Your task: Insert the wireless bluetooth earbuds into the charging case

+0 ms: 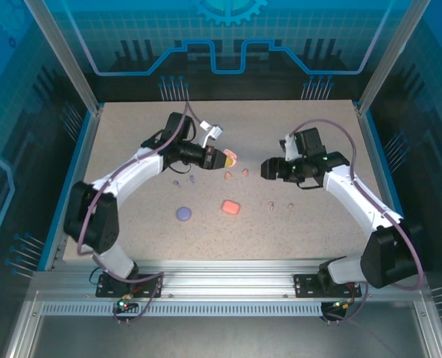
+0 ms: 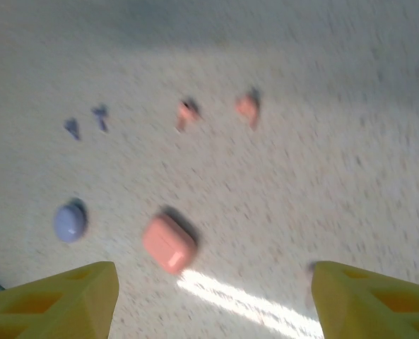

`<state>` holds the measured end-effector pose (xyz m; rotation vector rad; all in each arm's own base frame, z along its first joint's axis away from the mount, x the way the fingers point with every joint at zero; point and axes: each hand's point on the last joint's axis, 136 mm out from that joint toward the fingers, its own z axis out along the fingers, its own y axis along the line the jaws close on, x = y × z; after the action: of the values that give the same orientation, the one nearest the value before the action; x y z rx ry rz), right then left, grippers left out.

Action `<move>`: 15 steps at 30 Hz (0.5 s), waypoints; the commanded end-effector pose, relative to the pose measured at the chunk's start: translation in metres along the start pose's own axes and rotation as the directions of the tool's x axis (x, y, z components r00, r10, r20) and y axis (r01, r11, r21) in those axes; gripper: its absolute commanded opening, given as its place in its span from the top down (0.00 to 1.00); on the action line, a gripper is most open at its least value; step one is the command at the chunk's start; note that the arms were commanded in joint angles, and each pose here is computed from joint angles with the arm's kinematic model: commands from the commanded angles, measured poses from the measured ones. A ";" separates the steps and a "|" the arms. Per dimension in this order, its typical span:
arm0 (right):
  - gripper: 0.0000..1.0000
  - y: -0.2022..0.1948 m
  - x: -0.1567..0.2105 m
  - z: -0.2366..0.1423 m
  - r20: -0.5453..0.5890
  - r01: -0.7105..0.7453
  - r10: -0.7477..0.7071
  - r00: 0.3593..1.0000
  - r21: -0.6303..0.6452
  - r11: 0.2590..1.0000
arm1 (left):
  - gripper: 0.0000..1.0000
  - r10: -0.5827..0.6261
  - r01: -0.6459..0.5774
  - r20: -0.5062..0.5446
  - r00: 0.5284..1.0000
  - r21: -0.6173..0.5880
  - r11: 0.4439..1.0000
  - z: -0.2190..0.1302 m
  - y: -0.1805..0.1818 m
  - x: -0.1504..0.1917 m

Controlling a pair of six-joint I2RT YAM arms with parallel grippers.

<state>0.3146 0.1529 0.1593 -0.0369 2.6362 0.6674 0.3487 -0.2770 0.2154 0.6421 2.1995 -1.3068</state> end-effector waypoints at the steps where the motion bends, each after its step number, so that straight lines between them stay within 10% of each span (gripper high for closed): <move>1: 0.27 -0.020 0.031 0.007 -0.085 -0.068 0.078 0.993 0.118 0.991 | 1.00 0.181 -0.166 0.303 0.935 -0.077 0.983 -0.021 -0.012 -0.038; 6: 0.28 -0.030 0.047 0.014 -0.093 -0.101 0.124 0.988 0.220 0.970 | 1.00 0.401 -0.291 0.520 0.754 -0.284 0.914 -0.048 -0.016 -0.041; 15: 0.29 -0.045 0.067 0.033 -0.144 -0.107 0.177 0.974 0.397 0.912 | 1.00 0.575 -0.360 0.602 0.554 -0.449 0.818 -0.075 -0.055 -0.057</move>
<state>0.2790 0.1417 0.0979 0.1611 2.8663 0.3128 0.3439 -0.2581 0.2613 0.5124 1.5856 -0.8495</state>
